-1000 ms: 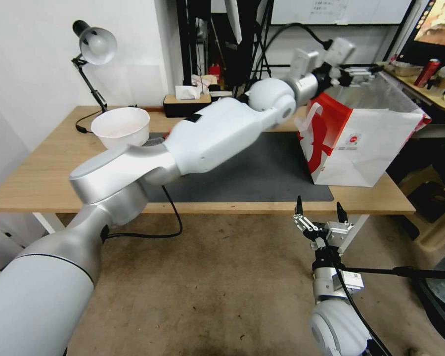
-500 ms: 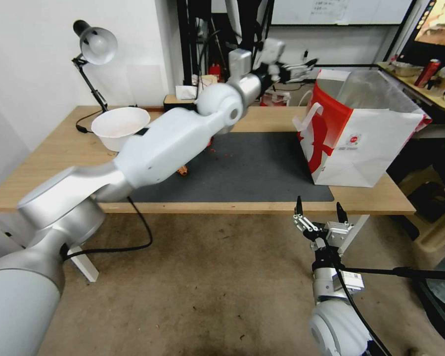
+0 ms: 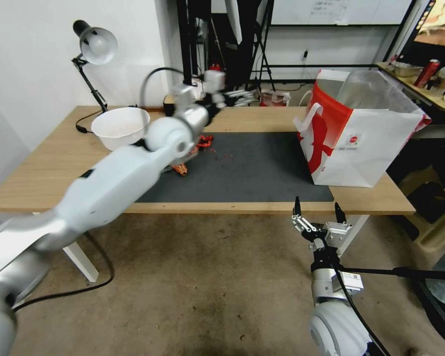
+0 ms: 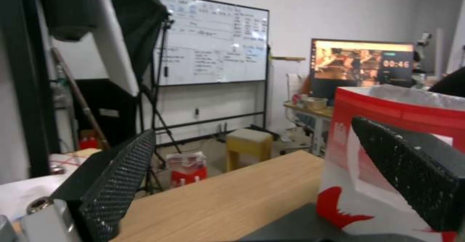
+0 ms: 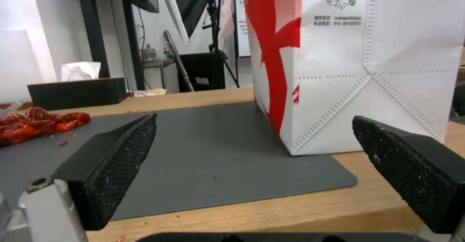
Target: Pick up the trash from the table and place it into the takeout bag.
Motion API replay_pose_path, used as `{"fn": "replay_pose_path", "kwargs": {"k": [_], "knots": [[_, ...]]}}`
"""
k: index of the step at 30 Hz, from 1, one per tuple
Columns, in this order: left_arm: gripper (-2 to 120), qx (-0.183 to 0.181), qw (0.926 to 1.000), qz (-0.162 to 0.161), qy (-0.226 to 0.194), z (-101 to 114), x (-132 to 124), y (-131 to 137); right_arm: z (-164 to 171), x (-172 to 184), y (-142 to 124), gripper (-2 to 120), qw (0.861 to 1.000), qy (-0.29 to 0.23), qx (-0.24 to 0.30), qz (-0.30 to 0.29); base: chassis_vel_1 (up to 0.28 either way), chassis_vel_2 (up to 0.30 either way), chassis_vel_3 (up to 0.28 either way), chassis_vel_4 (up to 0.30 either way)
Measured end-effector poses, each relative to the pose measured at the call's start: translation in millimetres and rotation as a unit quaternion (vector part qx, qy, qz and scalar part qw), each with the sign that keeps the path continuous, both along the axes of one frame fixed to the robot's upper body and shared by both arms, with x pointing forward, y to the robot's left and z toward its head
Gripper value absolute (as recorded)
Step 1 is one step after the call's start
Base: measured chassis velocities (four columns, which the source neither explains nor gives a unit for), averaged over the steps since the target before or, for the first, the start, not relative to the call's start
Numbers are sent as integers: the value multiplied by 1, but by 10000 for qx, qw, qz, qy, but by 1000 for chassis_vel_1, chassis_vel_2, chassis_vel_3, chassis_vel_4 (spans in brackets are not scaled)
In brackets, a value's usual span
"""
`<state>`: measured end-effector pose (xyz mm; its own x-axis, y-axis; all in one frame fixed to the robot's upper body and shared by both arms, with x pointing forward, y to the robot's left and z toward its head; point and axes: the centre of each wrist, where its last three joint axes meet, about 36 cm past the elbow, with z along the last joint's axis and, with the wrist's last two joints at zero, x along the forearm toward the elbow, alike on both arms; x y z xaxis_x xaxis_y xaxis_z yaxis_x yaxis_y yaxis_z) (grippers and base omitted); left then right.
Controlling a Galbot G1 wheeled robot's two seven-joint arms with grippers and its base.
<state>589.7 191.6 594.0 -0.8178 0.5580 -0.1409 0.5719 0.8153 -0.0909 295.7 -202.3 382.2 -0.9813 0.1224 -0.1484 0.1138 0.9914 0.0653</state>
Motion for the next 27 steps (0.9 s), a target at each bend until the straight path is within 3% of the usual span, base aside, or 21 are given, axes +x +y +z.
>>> {"fn": "replay_pose_path", "kwargs": {"k": [5,8,14,27], "knots": [[100,-32,9998,208,7,-12,-13,21,-1,-2,1,100,10000,27,11,27,0,0,0,0],[100,17,9992,382,126,-35,-31,42,-2,-3,3,100,10000,52,22,61,0,0,0,0],[100,38,9980,579,260,-58,-57,66,-4,-3,6,100,9999,88,31,115,0,0,0,0],[100,213,9939,1076,59,-84,-111,96,-8,-2,6,100,9998,125,-3,174,0,0,0,0]]}}
